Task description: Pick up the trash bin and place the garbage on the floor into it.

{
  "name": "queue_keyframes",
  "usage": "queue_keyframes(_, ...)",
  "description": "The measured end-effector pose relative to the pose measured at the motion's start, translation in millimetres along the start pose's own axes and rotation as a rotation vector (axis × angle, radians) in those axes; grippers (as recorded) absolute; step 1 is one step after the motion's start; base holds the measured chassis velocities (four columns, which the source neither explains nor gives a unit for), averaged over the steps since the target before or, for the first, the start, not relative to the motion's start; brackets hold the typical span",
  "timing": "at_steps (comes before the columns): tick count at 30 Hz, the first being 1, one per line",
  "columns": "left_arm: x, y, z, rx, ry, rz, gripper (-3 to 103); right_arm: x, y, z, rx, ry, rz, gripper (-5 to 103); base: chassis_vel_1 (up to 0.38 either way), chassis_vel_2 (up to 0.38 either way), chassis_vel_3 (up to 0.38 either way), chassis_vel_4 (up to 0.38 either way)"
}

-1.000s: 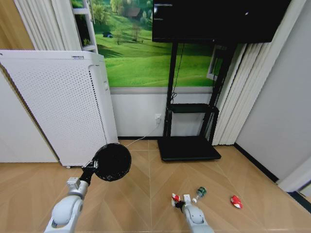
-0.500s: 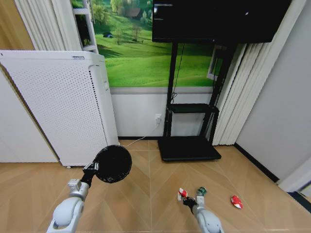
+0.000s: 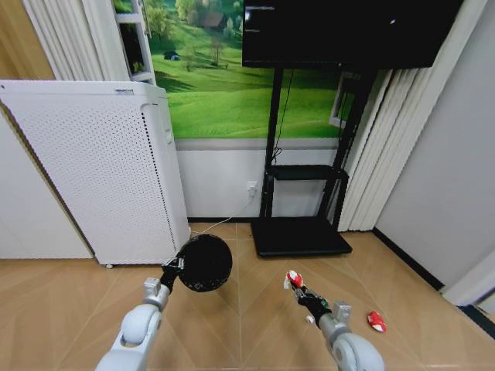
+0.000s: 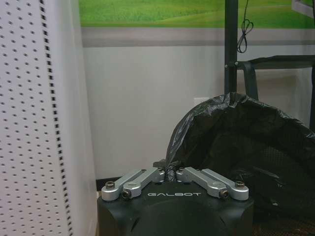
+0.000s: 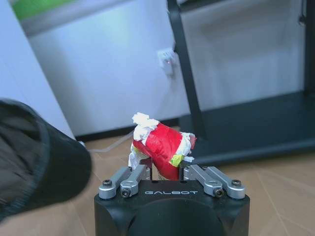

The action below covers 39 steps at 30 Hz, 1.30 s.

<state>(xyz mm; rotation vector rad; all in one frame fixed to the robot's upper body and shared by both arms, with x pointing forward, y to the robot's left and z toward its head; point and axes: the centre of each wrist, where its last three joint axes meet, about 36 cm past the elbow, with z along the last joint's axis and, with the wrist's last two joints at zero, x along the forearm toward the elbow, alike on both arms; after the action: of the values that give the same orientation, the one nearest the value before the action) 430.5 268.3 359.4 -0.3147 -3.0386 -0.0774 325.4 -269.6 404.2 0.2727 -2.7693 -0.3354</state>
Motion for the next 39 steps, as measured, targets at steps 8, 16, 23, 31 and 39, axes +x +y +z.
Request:
queue_keyframes(8,-40,-31.5,2,-0.011,0.007,0.070,4,3,26,-16,0.025,-0.036,-0.103,25,0.000,0.000,0.000,0.000)
queue_keyframes(16,-62,-76.0,-1,-0.011,0.015,0.152,4,-6,42,-15,0.057,-0.027,-0.183,25,0.000,0.000,0.000,0.000)
queue_keyframes(23,-66,-88.0,3,-0.016,0.026,0.176,4,-11,47,-13,0.065,-0.018,-0.198,25,0.000,0.000,0.000,0.000)
queue_keyframes(31,-71,-119.4,9,-0.029,0.040,0.240,4,-40,54,11,0.114,0.045,-0.198,25,0.000,0.000,0.000,0.000)
queue_keyframes(39,-69,-134.6,10,-0.025,0.045,0.257,4,-50,60,14,0.147,0.052,-0.162,38,0.000,0.000,0.000,0.000)
